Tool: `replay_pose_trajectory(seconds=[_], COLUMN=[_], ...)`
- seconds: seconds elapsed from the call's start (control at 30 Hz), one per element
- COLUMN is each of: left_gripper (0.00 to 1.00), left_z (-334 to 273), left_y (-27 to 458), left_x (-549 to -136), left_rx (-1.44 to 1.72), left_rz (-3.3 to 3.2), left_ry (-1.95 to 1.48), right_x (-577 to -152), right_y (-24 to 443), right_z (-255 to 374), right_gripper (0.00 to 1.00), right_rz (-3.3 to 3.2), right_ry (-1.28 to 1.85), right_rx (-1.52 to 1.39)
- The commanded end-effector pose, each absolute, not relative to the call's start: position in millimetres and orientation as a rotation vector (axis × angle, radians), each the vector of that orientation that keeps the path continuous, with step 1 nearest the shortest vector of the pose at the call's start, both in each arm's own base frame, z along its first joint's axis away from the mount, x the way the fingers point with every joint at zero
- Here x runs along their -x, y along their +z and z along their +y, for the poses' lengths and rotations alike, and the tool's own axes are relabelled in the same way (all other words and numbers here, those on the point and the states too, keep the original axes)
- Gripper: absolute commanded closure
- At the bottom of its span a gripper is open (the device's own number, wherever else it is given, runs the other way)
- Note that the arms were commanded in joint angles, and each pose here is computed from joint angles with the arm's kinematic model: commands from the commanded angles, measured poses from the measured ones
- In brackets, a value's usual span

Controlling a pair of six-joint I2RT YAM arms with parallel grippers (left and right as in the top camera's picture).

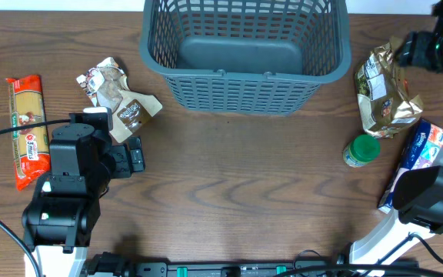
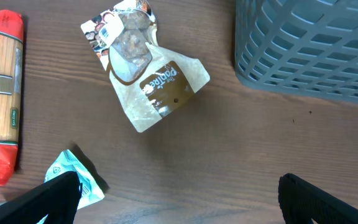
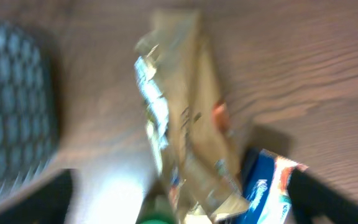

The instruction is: Pack container

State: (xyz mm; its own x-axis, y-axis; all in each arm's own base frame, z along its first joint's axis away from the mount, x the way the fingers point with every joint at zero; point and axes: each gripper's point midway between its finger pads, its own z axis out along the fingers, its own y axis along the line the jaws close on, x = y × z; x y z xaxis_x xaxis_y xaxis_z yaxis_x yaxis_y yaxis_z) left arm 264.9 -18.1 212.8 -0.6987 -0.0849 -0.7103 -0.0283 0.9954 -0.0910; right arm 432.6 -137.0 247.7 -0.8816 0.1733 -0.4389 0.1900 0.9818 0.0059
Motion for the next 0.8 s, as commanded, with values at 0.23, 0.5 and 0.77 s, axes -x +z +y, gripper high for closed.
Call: replay_pose_trajectory(seconds=[0.23, 0.5, 0.77], left_gripper=[0.01, 0.02, 0.02], left_z=[-17, -17, -17], left_y=[221, 221, 221], left_x=[-268, -267, -267], left_rx=[0.058, 0.058, 0.059], left_rz=[2.324, 2.324, 2.324], left_ry=[-0.074, -0.074, -0.074], right_x=[-439, -452, -465], right_y=[220, 168, 94], right_z=[-123, -138, -143], right_gripper=[0.01, 0.01, 0.01], right_rz=[2.746, 2.847, 2.962], right_ry=[-0.007, -0.052, 0.004], right_rx=[-0.012, -0.04, -0.085])
